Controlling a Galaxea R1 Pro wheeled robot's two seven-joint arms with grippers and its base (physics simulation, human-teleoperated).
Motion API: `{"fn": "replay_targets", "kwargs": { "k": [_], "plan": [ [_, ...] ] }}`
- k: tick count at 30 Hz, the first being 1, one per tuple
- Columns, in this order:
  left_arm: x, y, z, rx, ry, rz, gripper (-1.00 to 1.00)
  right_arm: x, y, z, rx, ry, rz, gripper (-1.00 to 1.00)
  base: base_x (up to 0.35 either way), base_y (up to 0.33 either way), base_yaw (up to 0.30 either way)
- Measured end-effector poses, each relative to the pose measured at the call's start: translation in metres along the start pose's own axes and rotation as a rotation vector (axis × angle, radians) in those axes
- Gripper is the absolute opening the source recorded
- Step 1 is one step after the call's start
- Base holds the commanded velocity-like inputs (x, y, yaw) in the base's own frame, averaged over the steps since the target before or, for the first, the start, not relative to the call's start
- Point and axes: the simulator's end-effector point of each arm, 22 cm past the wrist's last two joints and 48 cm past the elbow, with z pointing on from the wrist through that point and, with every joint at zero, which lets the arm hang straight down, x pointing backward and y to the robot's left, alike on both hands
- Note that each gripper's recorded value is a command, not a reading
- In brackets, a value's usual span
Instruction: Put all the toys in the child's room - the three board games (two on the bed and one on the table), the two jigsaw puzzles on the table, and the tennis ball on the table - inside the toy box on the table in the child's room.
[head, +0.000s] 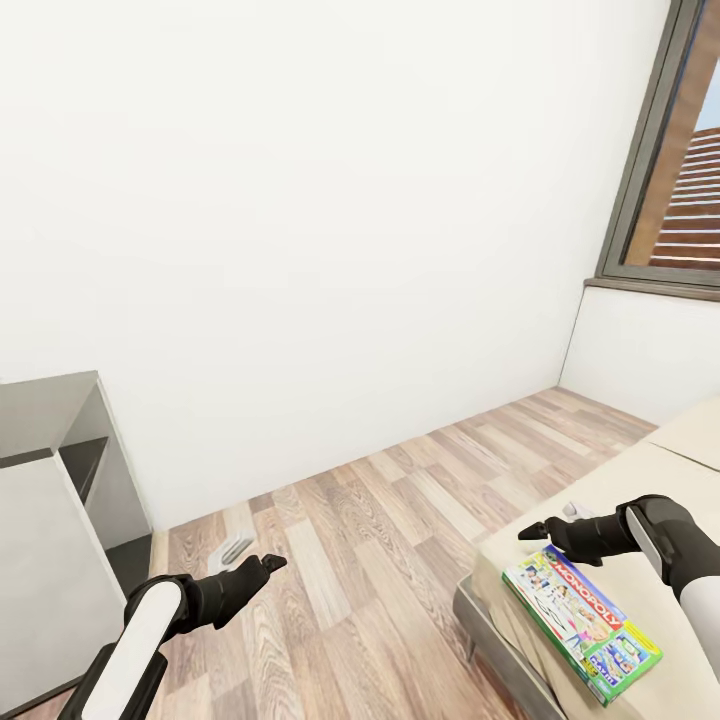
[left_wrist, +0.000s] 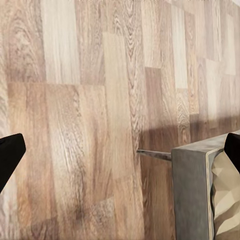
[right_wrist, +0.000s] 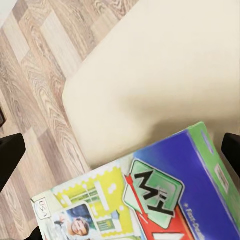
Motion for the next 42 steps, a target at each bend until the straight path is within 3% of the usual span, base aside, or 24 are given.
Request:
{"fn": "replay_targets", "kwargs": {
  "k": [32,35,38,42],
  "plan": [
    [0.0,0.0,0.0,0.0,0.0,0.0,1.0,-0.004,-0.001,-0.003,0.006,-0.01,0.001,1.0,0.0,0.0,0.001],
    [0.0,0.0,0.0,0.0,0.0,0.0,1.0,-0.01,-0.003,-0.007,0.01,-0.03,-0.008,1.0,0.0,0.0,0.0],
    [0.0,0.0,0.0,0.001,0.0,-0.001,1.0,-0.033,-0.007,-0.023,0.023,-0.111,-0.059,1.0,0.0,0.0,0.0],
    [0.0,0.0,0.0,0.001,0.001,-0.001,1.0,-0.052,-0.015,-0.042,0.037,-0.181,-0.084,1.0,0.0,0.0,0.0]
  ]
}}
